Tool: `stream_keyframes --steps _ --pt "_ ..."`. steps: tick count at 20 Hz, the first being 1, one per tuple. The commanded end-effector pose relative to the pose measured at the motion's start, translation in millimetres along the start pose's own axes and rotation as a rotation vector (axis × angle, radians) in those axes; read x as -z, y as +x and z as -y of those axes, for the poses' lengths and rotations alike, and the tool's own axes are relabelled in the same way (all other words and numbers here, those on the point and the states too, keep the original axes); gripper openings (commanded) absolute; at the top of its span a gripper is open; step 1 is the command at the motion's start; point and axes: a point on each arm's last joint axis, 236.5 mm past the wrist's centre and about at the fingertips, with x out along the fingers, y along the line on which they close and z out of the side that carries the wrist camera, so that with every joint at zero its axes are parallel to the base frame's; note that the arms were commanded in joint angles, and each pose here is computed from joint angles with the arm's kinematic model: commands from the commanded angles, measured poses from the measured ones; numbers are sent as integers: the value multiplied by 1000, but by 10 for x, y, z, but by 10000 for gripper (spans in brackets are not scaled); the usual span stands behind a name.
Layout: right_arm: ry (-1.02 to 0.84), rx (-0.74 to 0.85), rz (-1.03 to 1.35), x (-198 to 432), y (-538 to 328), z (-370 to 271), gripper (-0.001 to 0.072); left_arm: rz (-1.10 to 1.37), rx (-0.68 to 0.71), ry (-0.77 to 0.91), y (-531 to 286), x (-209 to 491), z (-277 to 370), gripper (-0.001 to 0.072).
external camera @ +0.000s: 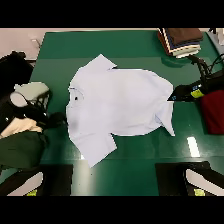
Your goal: Fold the shirts.
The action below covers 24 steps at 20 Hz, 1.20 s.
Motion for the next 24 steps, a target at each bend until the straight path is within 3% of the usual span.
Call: stream_keyframes --steps 1,7,8,9,10,13,15,21,24 --pt "-7 -5 1 47 14 -42 321 -39 87 -18 311 327 147 601" --pt "6 0 -38 146 -7 8 321 -66 88 62 501 503 386 597" --pt "20 12 -51 182 -27 75 321 -61 86 61 487 484 389 385" --pt "41 40 -69 234 -56 193 321 -49 88 70 455 436 415 69" --pt "60 63 -89 309 -66 294 321 -32 93 86 410 372 453 24" --pt "169 164 -142 717 12 766 339 23 110 125 238 167 596 23" --pt "259 197 -185 1070 158 1031 521 49 115 136 174 82 646 23" --pt "393 158 -234 1617 669 1276 503 60 117 136 165 51 654 23" --pt "417 83 -171 1491 854 1179 442 62 118 134 164 46 659 23"
